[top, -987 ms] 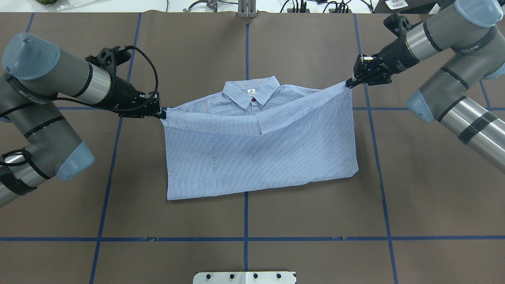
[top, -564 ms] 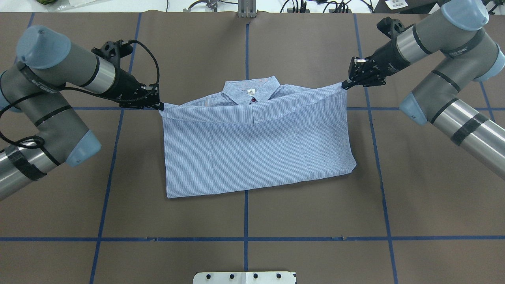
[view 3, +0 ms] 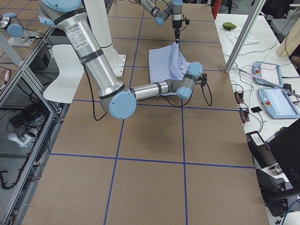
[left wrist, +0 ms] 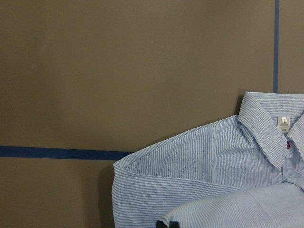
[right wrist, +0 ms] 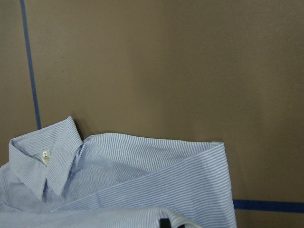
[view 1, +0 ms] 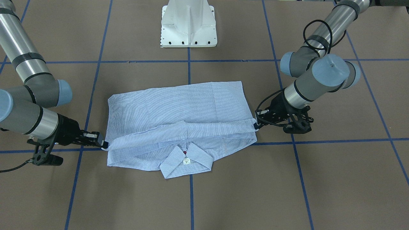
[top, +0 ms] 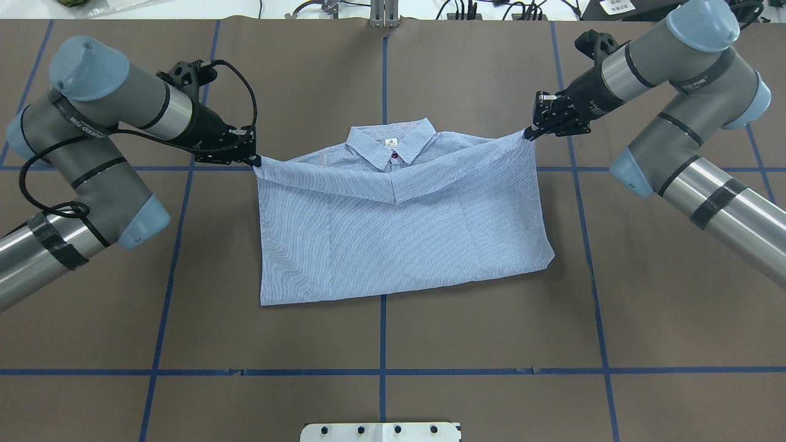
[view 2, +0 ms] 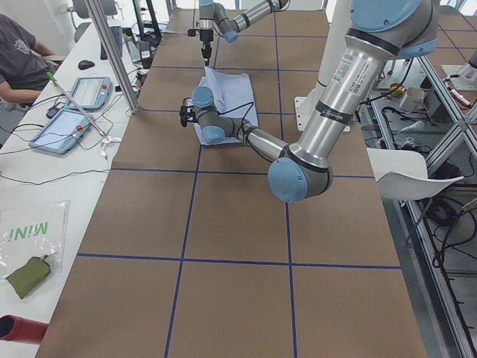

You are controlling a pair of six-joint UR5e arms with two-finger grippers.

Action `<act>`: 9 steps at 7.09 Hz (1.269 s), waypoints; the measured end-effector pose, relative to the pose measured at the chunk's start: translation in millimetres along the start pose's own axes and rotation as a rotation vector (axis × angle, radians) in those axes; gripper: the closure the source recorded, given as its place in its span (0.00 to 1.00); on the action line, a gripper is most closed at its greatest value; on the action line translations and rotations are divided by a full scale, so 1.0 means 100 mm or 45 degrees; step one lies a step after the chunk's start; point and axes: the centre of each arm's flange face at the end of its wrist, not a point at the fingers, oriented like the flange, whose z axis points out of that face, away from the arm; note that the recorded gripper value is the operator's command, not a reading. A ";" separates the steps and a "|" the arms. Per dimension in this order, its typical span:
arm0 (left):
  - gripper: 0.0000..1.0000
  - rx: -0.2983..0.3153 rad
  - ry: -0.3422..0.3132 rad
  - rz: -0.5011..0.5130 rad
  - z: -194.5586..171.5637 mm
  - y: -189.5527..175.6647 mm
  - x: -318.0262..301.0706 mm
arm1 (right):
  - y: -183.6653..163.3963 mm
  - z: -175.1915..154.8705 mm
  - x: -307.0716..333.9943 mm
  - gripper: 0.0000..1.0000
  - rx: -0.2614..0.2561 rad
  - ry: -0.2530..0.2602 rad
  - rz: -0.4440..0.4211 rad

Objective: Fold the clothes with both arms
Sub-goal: 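Lay the hem beside the collar and open both grippers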

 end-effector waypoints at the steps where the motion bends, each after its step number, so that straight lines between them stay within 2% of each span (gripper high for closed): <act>1: 0.01 0.005 -0.010 -0.007 0.03 -0.04 -0.02 | -0.05 0.02 -0.03 0.00 0.017 0.024 0.022; 3: 0.01 0.019 -0.026 -0.023 0.04 -0.13 -0.08 | -0.18 0.08 -0.16 0.00 0.026 0.084 0.082; 5: 0.01 0.042 -0.027 -0.034 -0.06 -0.24 -0.12 | -0.14 0.05 -0.19 0.00 0.028 0.083 0.082; 7: 0.01 0.059 -0.018 -0.044 -0.19 -0.32 -0.13 | 0.23 0.01 -0.09 0.00 0.010 0.065 0.045; 9: 0.01 0.066 -0.006 -0.042 -0.27 -0.31 -0.06 | 0.85 0.07 0.20 0.01 -0.057 0.073 0.014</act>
